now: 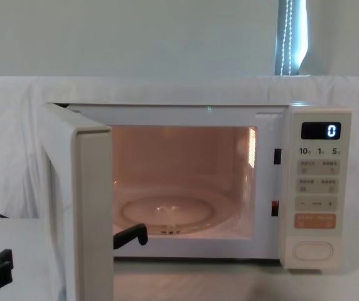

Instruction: Press the button to open the microwave door with one hand; close the microwave door with the other hand.

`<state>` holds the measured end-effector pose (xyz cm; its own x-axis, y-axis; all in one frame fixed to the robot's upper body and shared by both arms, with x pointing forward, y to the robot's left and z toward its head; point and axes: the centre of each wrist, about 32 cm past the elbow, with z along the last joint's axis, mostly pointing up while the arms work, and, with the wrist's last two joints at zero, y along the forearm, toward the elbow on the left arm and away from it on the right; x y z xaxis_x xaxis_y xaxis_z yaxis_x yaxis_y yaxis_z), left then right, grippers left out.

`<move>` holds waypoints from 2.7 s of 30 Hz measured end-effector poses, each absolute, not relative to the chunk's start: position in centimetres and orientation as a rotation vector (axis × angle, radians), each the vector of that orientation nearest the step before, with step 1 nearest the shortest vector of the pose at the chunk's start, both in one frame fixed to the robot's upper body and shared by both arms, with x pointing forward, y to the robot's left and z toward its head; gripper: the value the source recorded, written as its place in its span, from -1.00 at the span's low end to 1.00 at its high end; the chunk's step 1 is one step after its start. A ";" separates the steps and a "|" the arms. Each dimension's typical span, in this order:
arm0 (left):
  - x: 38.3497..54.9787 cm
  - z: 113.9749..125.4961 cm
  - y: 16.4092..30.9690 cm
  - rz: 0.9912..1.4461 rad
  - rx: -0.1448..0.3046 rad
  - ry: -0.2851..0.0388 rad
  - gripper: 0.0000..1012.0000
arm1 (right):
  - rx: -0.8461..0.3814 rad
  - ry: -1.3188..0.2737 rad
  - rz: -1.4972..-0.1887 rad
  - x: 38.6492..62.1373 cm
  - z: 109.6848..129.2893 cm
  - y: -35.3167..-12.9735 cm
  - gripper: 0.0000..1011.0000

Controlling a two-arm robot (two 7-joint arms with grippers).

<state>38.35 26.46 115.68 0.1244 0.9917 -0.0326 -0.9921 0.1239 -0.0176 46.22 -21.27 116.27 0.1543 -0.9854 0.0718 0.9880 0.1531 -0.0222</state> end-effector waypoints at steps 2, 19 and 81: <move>38.4 115.7 26.5 1.446 -0.038 0.014 0.98 | -0.061 -0.043 -1.429 45.8 116.2 -21.6 -0.82; 38.4 115.7 26.5 1.446 -0.038 0.014 0.98 | -0.023 -0.036 -1.481 44.4 114.6 -23.1 0.19; 38.4 115.7 26.5 1.446 -0.038 0.014 0.98 | -0.023 -0.037 -1.482 44.4 114.6 -23.1 0.98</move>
